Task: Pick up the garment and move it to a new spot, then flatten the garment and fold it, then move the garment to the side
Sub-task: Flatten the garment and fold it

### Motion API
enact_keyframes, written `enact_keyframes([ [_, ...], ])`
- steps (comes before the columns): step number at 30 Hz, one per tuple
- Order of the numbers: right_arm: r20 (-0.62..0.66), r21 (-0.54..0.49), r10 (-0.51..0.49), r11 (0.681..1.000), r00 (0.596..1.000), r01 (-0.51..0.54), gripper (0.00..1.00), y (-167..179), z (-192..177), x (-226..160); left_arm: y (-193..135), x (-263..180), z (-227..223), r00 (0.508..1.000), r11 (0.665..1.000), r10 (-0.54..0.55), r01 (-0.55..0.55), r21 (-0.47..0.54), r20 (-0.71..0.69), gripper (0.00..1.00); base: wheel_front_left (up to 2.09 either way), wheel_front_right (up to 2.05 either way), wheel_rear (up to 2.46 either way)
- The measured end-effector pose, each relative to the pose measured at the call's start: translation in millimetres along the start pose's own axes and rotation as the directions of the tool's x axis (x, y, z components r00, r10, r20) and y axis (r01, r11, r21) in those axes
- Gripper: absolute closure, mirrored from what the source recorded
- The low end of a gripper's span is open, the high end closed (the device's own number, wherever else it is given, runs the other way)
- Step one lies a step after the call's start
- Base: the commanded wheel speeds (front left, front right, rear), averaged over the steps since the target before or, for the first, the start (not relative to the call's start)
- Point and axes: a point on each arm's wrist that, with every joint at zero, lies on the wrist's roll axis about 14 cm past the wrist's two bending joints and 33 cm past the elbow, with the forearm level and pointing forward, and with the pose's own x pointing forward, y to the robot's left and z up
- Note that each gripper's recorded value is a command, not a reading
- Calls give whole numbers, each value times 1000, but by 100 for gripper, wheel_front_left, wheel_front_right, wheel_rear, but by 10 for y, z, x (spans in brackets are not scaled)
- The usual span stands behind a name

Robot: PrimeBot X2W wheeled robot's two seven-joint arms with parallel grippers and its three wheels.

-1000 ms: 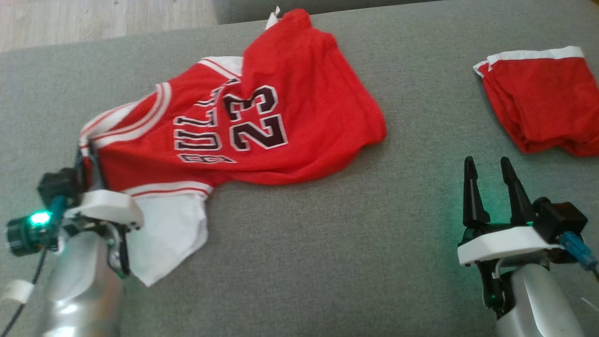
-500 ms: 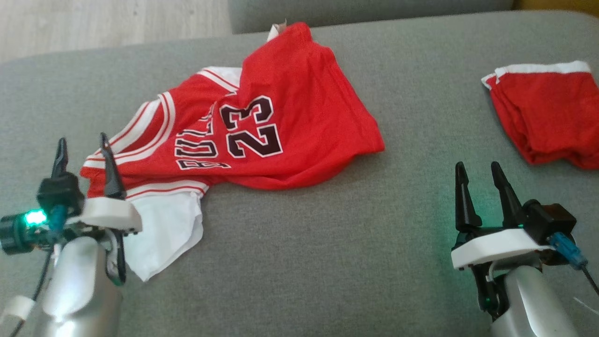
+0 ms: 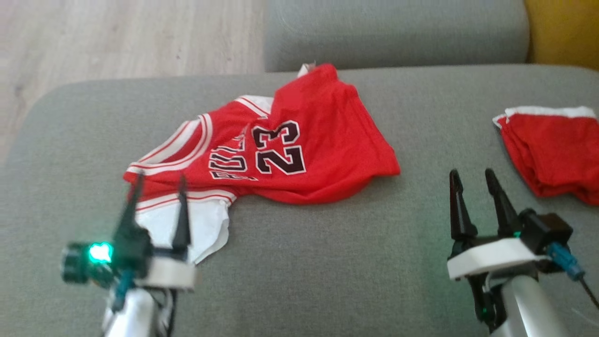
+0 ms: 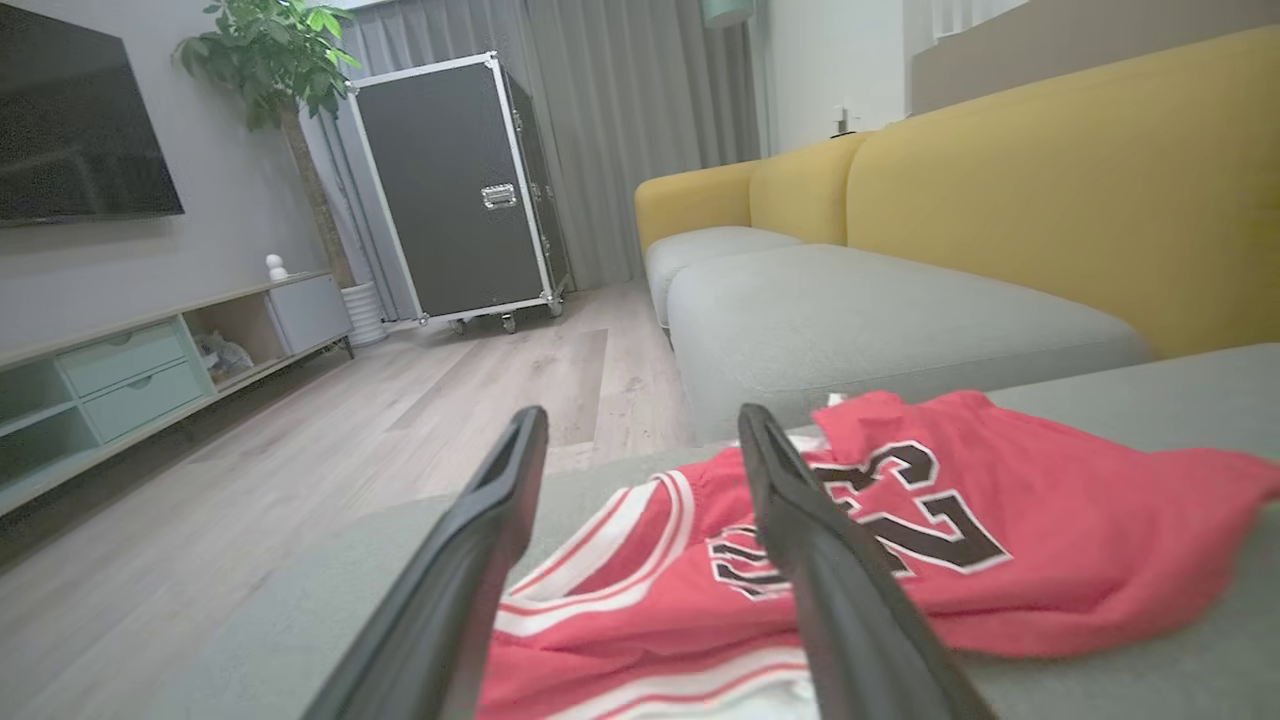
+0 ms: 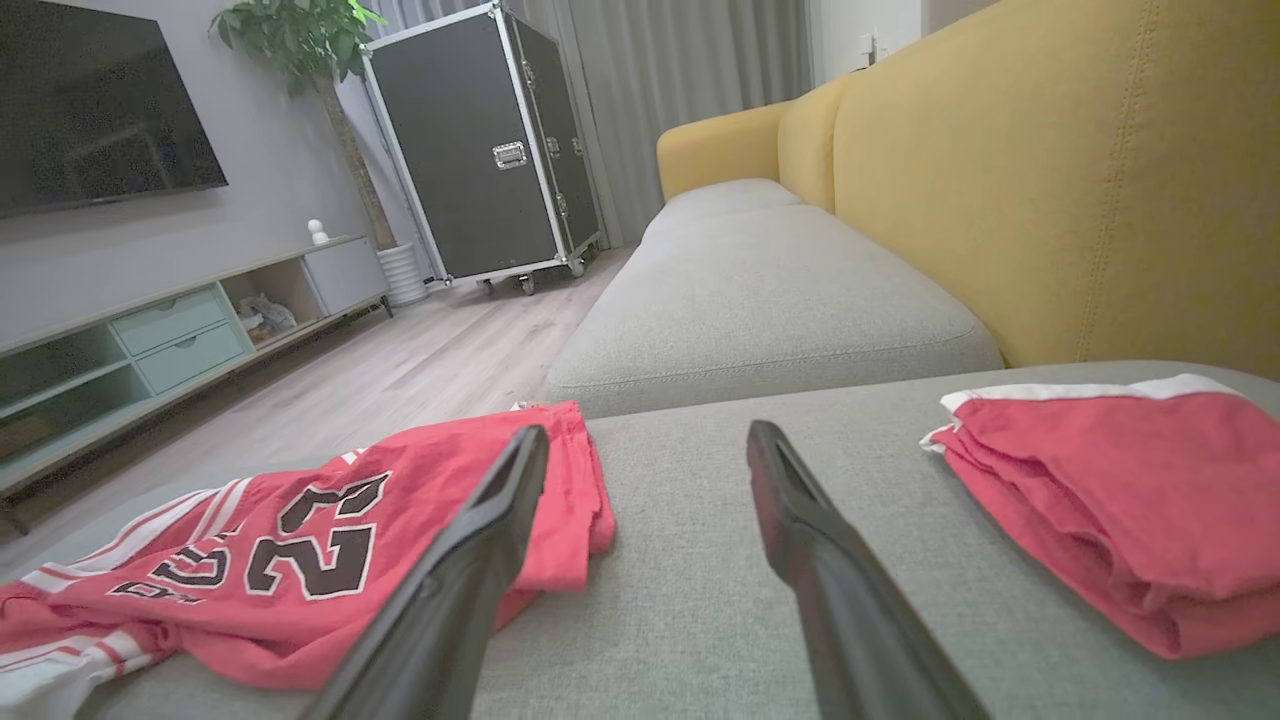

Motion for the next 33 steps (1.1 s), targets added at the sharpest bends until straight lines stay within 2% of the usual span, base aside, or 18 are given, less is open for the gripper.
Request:
enact_keyframes([
  [8, -17, 15, 23, 1000, 1000, -23, 0, 102, -62, -104, -185, -515, -219, 998, 999, 5, -7, -33, -68, 0, 0, 0, 0],
  [16, -87, -7, 51, 999, 995, -52, 0, 174, -262, -10, -217, -532, -234, 997, 998, 5, -10, -60, -76, 0, 0, 0, 0],
  [20, -178, -41, 63, 997, 982, -72, 0, 204, -377, 271, -172, -450, -214, 997, 998, 13, -17, -58, -70, 0, 0, 0, 0],
  [22, -235, -70, 58, 995, 970, -77, 0, 195, -426, 475, -152, -406, -212, 997, 998, 18, -22, -58, -70, 0, 0, 0, 0],
  [24, -299, -53, 50, 996, 953, -69, 0, 194, -501, 665, -119, -377, -219, 997, 998, 29, -33, -55, -73, 0, 0, 0, 0],
  [30, -516, -80, 32, 993, 856, -86, 0, 199, -922, 963, -25, -409, -333, 991, 996, 65, -72, -58, -115, 0, 0, 0, 0],
  [31, -516, -80, 32, 993, 856, -86, 0, 199, -922, 963, -25, -409, -333, 991, 996, 65, -72, -58, -115, 0, 0, 0, 0],
  [33, -573, -101, 10, 991, 820, -82, 0, 121, -1047, 1007, 19, -422, -360, 989, 995, 80, -87, -55, -125, 0, 0, 0, 0],
])
